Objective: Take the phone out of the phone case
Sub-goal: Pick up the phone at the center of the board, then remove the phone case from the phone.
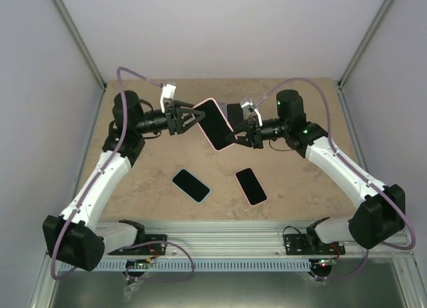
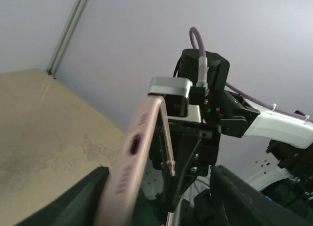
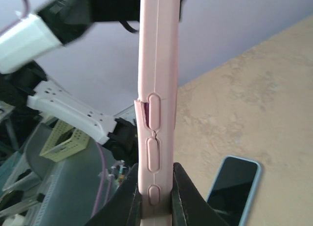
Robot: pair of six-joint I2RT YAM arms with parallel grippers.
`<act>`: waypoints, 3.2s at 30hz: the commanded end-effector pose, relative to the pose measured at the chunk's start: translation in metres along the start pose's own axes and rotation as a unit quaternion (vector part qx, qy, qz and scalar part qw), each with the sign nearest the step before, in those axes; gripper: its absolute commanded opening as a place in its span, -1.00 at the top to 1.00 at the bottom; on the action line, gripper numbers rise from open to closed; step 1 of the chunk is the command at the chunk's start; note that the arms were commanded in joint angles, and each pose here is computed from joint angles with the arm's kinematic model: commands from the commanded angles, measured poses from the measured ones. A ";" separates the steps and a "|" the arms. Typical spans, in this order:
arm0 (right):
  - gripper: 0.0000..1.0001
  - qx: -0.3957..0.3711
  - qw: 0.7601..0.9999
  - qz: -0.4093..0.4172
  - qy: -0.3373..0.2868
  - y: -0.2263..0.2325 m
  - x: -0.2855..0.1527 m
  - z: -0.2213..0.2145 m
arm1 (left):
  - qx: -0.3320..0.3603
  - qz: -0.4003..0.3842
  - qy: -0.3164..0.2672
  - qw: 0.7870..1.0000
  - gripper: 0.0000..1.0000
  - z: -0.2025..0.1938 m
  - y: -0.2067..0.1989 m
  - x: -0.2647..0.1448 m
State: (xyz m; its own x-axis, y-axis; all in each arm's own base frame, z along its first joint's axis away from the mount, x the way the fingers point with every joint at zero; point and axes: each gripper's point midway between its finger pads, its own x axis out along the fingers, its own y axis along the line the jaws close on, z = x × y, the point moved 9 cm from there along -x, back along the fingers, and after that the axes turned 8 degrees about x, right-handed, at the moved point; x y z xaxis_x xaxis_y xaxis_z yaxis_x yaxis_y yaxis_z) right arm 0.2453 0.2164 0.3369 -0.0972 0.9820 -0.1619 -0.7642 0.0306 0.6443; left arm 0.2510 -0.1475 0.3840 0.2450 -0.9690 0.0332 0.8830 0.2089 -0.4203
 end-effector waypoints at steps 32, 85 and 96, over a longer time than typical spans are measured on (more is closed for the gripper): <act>0.99 -0.199 0.935 -0.167 0.241 -0.007 0.013 -0.077 | 0.237 -0.084 0.416 0.874 -0.48 -0.069 0.011 0.028; -0.90 0.012 0.971 -0.056 -0.233 0.013 -0.105 0.096 | -0.064 -0.061 -0.172 0.981 1.00 0.047 0.016 -0.006; -0.59 0.068 0.974 0.001 -0.214 0.003 -0.058 0.094 | -0.102 -0.067 -0.178 0.976 1.00 0.017 0.011 0.013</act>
State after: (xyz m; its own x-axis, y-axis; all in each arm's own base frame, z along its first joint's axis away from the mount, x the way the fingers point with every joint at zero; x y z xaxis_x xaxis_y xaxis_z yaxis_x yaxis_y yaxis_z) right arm 0.3034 0.1655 0.4277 0.2194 0.9673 0.1271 -0.7106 0.0692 0.7002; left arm 0.2824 -0.1589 0.3714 0.2959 -0.9122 0.2834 0.7575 0.0433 -0.6514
